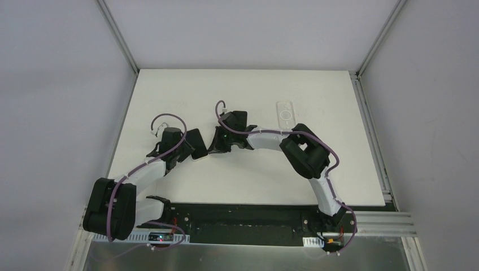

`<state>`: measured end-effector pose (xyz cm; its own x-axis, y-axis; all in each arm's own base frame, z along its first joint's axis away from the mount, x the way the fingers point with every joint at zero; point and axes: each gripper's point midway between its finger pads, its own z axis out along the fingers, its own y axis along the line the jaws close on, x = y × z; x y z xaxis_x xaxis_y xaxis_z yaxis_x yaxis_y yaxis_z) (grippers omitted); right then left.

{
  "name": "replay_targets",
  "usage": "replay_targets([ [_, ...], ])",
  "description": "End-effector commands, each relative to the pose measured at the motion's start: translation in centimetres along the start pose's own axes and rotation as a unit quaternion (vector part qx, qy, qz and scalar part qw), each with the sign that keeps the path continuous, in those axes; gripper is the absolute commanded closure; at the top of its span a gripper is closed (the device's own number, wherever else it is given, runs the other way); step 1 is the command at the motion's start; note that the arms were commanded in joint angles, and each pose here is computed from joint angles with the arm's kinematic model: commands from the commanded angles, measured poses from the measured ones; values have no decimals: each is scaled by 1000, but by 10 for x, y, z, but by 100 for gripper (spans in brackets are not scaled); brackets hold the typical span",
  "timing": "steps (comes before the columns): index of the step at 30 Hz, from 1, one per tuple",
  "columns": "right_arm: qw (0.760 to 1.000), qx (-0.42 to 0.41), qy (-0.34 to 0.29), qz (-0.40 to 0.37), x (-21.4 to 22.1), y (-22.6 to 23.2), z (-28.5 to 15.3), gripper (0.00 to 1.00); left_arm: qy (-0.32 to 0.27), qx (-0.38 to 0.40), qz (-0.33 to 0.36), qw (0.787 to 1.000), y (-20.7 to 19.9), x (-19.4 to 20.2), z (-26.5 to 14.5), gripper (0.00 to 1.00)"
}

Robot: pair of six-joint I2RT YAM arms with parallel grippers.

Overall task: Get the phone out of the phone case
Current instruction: Move the phone to the center of the board.

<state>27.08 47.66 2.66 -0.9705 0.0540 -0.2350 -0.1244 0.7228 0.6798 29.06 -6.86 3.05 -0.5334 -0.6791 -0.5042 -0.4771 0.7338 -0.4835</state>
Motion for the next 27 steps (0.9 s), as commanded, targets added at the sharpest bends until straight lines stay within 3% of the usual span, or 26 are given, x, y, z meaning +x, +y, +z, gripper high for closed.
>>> replay_targets([
  [1, 997, 63, 53, 10, 52, -41, -20, 100, 99, 14, 4, 995, 8, 61, -17, 66],
  [12, 994, 101, 37, 10, 93, -85, -80, 100, 136, 75, 81, 985, -11, 114, -45, 67],
  [16, 991, 133, 30, 17, 113, -121, -105, 100, 141, 100, 119, 978, -34, 132, -54, 67],
  [27, 987, 155, -18, 24, 128, -155, -157, 100, 179, 147, 221, 947, -101, 197, -66, 67],
])
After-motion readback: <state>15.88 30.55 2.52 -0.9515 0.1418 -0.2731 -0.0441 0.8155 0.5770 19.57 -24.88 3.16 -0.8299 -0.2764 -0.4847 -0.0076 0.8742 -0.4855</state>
